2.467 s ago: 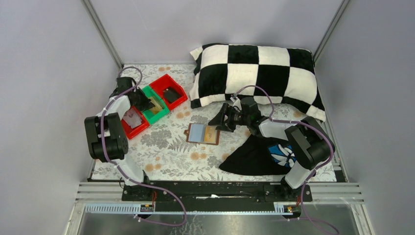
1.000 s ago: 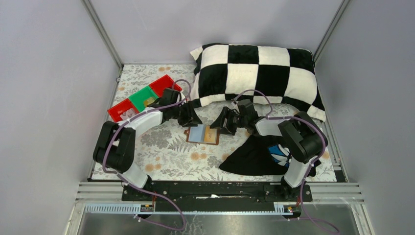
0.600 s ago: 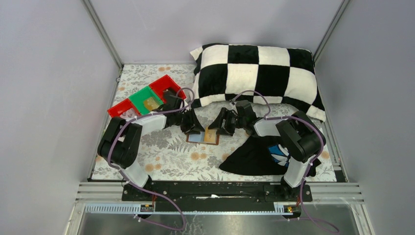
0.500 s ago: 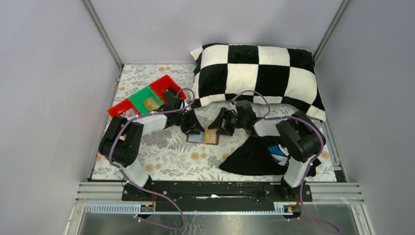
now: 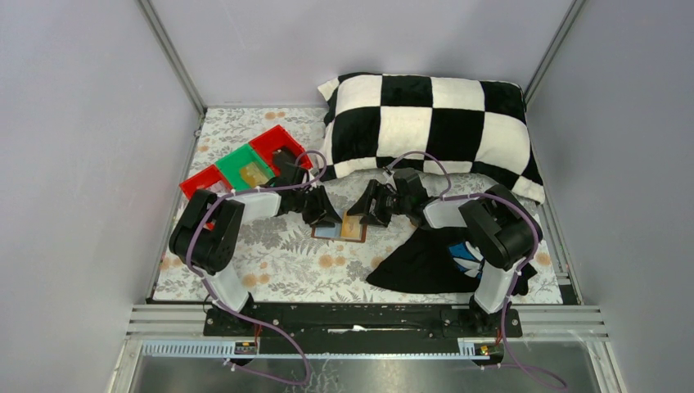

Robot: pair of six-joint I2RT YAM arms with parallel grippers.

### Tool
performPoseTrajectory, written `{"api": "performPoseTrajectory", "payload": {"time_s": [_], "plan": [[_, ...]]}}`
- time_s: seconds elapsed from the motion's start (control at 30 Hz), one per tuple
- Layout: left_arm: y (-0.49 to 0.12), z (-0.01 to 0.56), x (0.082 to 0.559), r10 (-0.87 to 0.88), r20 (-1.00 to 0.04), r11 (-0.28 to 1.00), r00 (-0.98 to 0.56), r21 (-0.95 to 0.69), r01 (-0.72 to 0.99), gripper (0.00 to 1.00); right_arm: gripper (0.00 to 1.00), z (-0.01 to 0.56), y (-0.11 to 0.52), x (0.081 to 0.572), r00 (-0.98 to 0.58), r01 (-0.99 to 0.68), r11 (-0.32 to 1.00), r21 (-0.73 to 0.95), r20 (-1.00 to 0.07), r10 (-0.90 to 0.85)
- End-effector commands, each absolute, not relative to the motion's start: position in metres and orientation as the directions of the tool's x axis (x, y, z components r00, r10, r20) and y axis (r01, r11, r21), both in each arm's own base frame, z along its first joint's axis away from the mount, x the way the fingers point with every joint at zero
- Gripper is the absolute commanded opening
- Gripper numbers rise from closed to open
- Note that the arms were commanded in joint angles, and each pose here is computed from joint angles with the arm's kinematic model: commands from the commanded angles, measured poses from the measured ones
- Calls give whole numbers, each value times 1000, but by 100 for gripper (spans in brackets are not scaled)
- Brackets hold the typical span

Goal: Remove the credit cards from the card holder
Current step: Remove the credit card from the card holder.

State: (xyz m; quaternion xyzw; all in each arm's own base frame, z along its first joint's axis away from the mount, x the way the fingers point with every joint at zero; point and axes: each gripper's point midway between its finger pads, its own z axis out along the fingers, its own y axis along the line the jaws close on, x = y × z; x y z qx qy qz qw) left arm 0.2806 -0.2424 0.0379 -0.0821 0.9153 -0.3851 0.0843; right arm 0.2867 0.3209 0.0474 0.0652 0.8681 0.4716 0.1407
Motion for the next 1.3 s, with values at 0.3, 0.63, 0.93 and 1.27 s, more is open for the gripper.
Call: {"api": "performPoseTrajectory", "payload": {"time_s": [0.3, 0.63, 0.93, 1.27], "plan": [[-240, 29, 284, -209, -116, 706, -971, -705, -68, 37, 71, 45, 317, 279, -947, -16, 557, 830, -192, 259], [-240, 26, 282, -204, -109, 708, -973, -703, -70, 37, 71, 42, 315, 274, -947, -6, 554, 832, -183, 265], [-241, 27, 283, -201, -113, 706, -973, -706, -64, 37, 71, 38, 312, 270, -949, -2, 561, 828, -178, 259], [-241, 28, 284, -200, -110, 705, -974, -706, -65, 37, 71, 39, 312, 269, -949, -3, 553, 833, -177, 261]]}}
